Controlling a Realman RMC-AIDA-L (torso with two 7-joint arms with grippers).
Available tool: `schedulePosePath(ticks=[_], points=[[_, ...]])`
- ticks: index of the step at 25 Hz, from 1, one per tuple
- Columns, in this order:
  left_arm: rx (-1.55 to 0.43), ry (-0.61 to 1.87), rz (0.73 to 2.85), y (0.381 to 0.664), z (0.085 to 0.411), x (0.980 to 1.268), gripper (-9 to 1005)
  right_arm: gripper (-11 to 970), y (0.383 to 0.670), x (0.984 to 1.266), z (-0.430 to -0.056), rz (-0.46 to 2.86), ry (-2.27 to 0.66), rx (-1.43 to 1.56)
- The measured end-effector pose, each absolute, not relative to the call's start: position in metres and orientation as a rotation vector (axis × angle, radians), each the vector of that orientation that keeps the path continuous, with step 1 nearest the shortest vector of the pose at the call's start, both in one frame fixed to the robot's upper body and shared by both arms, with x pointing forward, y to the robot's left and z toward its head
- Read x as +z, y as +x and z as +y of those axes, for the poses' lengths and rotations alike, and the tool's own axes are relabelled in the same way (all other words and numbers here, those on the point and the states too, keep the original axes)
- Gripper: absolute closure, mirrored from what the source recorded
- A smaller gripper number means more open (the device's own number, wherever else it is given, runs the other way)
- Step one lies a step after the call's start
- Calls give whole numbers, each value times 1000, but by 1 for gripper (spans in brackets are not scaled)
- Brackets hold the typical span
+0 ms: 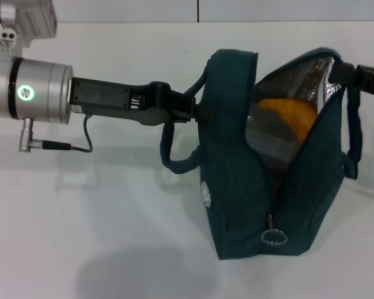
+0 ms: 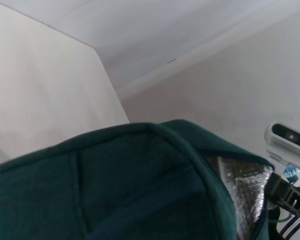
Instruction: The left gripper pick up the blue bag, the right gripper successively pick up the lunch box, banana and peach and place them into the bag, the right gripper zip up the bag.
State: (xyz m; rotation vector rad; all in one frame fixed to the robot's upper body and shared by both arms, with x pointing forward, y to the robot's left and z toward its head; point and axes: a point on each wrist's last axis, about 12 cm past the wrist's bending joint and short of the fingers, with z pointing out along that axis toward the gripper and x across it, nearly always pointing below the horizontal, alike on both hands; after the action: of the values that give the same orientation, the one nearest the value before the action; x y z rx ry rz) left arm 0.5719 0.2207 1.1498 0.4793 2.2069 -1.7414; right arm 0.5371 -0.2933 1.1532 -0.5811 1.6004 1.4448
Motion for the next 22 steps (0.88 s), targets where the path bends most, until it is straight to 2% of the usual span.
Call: schedulePosePath(ticks=[18, 22], points=[[-1715, 448, 2208, 570, 225, 1142, 961, 889, 525, 1144, -296, 1575, -591, 1448], [-1711, 447, 2212, 569, 225, 1142, 961, 750, 519, 1142, -302, 1539, -587, 1433]])
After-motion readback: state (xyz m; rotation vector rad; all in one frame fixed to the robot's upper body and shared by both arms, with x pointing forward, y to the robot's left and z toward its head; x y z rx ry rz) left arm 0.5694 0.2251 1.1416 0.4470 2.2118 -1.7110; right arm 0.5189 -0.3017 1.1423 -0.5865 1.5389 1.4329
